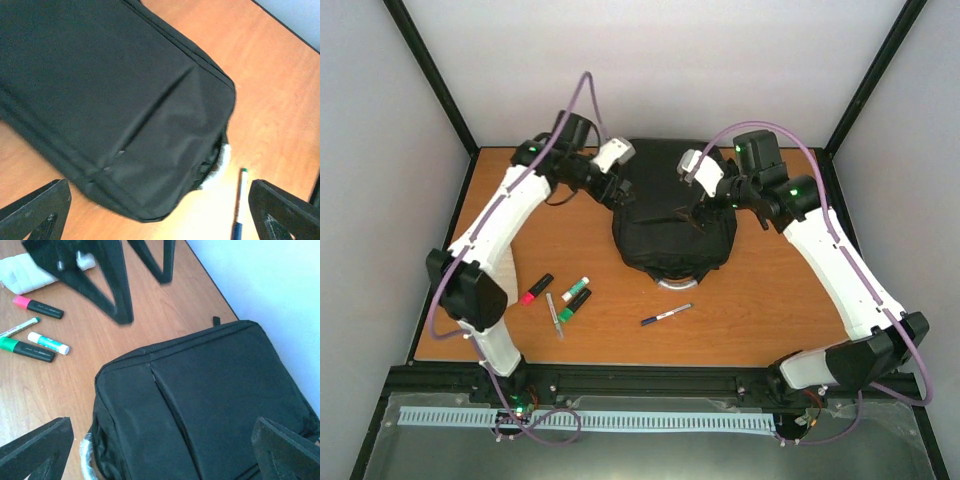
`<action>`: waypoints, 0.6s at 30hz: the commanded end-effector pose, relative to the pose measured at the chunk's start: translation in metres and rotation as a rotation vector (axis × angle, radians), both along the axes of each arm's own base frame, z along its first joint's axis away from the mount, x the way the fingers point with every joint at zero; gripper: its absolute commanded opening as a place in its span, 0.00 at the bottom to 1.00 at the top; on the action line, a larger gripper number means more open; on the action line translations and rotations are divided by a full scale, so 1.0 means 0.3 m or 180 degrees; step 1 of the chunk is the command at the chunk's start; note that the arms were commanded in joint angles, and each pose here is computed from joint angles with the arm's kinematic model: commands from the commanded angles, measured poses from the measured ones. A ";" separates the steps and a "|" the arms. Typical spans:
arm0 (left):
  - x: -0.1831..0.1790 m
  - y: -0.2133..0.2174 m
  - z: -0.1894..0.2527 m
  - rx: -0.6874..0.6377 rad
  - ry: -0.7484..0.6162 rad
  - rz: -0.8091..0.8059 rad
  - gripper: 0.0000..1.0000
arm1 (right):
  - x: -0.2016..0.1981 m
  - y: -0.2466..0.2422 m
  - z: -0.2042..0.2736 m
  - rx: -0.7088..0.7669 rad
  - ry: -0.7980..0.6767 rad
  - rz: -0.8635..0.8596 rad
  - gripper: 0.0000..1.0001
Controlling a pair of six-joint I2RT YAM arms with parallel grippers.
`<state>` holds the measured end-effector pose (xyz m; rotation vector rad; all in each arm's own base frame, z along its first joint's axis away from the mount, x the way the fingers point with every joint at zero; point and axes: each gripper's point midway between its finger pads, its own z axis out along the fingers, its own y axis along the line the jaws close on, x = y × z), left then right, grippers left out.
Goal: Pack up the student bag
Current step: Place the book in the student bag.
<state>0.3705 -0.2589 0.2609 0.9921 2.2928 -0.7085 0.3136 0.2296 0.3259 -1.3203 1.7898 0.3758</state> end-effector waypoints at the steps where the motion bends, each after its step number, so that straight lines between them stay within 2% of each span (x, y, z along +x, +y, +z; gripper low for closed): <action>1: 0.069 0.174 0.109 0.0084 -0.0199 0.0594 1.00 | 0.047 -0.005 0.098 0.0059 -0.0341 -0.0083 1.00; 5: 0.130 0.359 0.181 -0.0339 -0.0079 0.1131 1.00 | 0.128 -0.043 0.210 0.0057 -0.0740 -0.0427 1.00; 7: 0.174 0.494 0.226 -0.0457 -0.0103 0.1618 1.00 | 0.152 -0.067 0.279 0.0164 -0.0880 -0.0584 1.00; 9: 0.207 0.669 0.238 -0.0165 -0.0273 0.2431 1.00 | 0.202 -0.147 0.393 0.0492 -0.1075 -0.1088 1.00; 11: 0.192 0.880 0.210 0.0435 -0.0421 0.3462 1.00 | 0.282 -0.291 0.449 0.0838 -0.1211 -0.2006 1.00; 13: 0.143 0.991 0.151 0.0738 -0.0302 0.3874 1.00 | 0.361 -0.445 0.380 0.0880 -0.1241 -0.3012 1.00; 14: 0.121 1.010 0.105 0.0754 -0.0154 0.3882 1.00 | 0.391 -0.481 0.302 0.0719 -0.1150 -0.3226 1.00; 16: 0.069 1.049 0.017 0.0805 0.0103 0.3978 1.00 | 0.428 -0.475 0.105 0.0166 -0.0832 -0.3135 1.00; 18: 0.019 1.083 -0.066 0.0803 0.0351 0.4073 1.00 | 0.407 -0.429 -0.030 -0.0084 -0.0618 -0.2763 1.00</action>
